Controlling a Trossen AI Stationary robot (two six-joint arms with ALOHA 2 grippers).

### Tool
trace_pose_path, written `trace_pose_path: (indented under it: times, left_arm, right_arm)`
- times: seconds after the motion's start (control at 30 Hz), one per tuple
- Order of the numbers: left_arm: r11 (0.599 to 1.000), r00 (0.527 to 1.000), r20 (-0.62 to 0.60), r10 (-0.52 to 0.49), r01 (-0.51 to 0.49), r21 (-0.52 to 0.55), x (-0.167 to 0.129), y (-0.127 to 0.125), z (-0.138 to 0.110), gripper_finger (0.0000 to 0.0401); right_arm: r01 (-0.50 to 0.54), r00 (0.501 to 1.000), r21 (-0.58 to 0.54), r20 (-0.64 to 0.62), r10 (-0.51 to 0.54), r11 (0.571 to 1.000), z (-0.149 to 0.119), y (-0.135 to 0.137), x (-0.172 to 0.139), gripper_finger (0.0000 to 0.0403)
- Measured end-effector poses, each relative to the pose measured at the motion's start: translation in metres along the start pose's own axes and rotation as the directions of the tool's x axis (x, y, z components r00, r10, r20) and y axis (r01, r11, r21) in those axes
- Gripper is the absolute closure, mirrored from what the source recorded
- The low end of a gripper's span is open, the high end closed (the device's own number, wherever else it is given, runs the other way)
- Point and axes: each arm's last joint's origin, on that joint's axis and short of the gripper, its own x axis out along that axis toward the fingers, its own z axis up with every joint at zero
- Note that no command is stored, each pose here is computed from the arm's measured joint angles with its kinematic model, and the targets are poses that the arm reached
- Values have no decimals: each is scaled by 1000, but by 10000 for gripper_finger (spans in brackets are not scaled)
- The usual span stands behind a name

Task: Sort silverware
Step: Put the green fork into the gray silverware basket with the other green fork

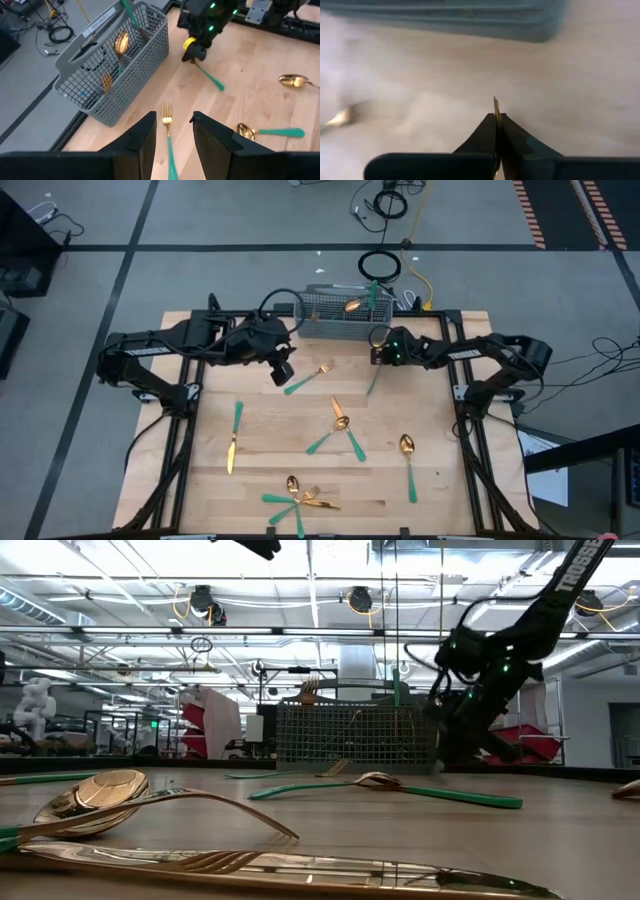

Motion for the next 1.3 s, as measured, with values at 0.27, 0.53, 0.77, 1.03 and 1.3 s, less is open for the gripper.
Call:
trace_pose_path:
  times: [0.27,0.53,0.77,1.03,1.3]
  left_arm:
    - [1000,1000,-26,7,-7,6,-2,1,-3,267]
    - [1000,999,33,-10,11,-21,-12,5,0,267]
    - [998,997,76,-34,38,-53,-33,9,-2,267]
    - [999,995,103,-15,19,-38,-51,11,-8,267]
    - [999,997,65,37,-36,-2,-54,12,-15,267]
  right_arm:
    - [-162,964,-155,186,190,974,9,71,-57,402]
    - [111,825,-581,506,251,806,94,183,-112,403]
    - [466,645,-652,713,275,598,153,253,-88,403]
    - [481,600,-612,752,274,627,166,265,-25,403]
    - [443,572,-630,747,341,638,157,265,22,403]
